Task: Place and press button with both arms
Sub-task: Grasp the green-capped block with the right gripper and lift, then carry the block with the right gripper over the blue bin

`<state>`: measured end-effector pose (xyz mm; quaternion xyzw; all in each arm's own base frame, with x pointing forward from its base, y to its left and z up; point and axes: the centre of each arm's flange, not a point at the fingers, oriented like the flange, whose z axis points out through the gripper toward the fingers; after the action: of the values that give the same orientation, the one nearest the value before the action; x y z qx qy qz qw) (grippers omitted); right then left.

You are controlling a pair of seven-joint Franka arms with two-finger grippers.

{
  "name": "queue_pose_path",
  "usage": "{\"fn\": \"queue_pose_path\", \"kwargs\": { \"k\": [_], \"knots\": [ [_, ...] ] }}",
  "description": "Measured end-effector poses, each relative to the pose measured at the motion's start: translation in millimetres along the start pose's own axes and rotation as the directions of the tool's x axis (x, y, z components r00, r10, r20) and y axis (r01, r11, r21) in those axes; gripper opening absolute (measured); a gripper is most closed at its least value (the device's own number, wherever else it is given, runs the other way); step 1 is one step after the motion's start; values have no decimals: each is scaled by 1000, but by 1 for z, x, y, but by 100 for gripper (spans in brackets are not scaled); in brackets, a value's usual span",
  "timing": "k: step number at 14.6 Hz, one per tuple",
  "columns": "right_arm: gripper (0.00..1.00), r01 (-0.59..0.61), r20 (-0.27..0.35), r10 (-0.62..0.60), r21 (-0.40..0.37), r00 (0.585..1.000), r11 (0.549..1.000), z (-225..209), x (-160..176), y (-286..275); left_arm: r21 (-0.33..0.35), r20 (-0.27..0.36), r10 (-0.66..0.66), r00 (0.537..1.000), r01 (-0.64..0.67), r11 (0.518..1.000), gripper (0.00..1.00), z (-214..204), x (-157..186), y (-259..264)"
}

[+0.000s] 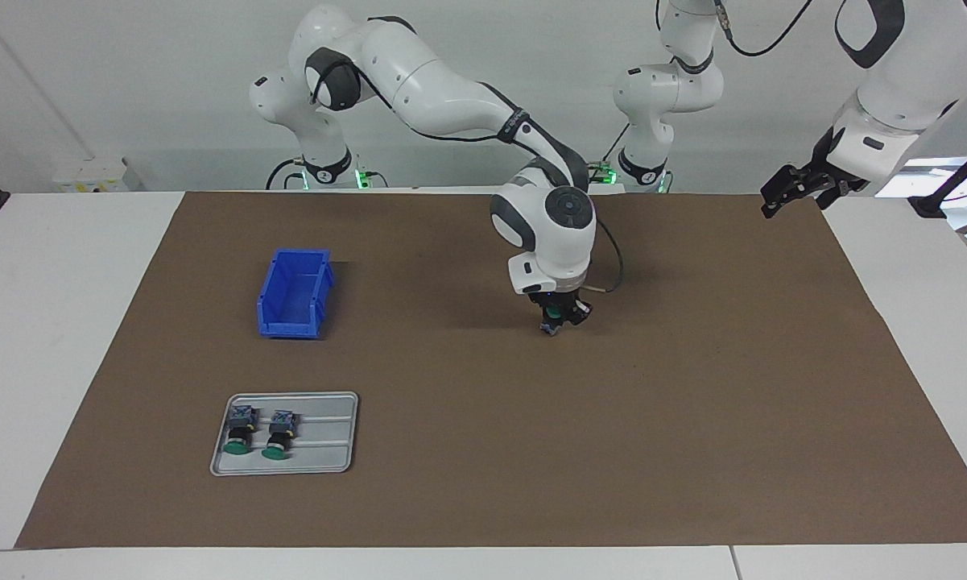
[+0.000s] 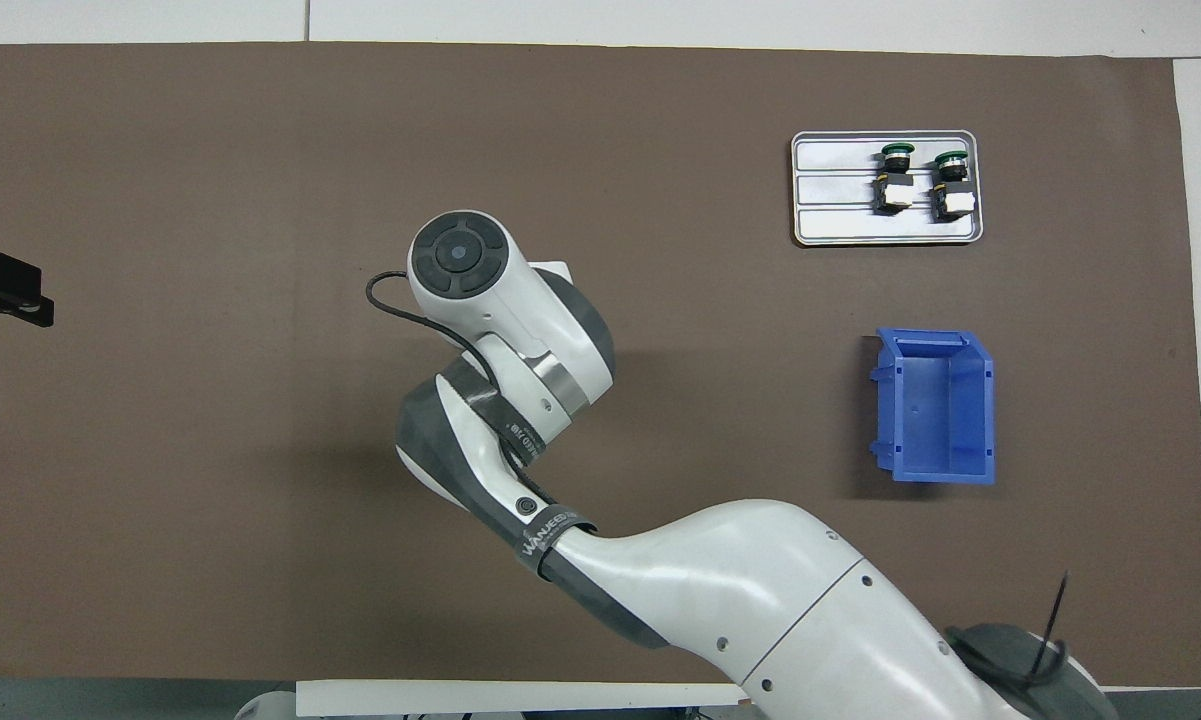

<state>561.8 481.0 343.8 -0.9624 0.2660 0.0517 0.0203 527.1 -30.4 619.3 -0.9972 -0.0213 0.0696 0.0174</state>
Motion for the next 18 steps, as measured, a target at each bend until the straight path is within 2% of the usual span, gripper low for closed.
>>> {"fn": "queue_pose_path", "kwargs": {
  "k": [4, 7, 12, 18],
  "knots": [
    [36, 199, 38, -198, -28, 979, 979, -98, 110, 90, 0, 0, 1, 1000, -1, 1000, 100, 0, 0, 0],
    [36, 340, 67, -338, -21, 939, 940, -138, 169, 188, 0, 0, 0, 1000, 0, 1000, 100, 0, 0, 0],
    [36, 454, 130, -450, -6, 884, 891, -139, 205, 319, -1, -1, 0, 1000, 0, 1000, 100, 0, 0, -2],
    [36, 529, 138, -527, 27, 838, 848, -99, 231, 394, 1, -3, 12, 1000, -12, 1000, 100, 0, 0, 4]
  ]
}}
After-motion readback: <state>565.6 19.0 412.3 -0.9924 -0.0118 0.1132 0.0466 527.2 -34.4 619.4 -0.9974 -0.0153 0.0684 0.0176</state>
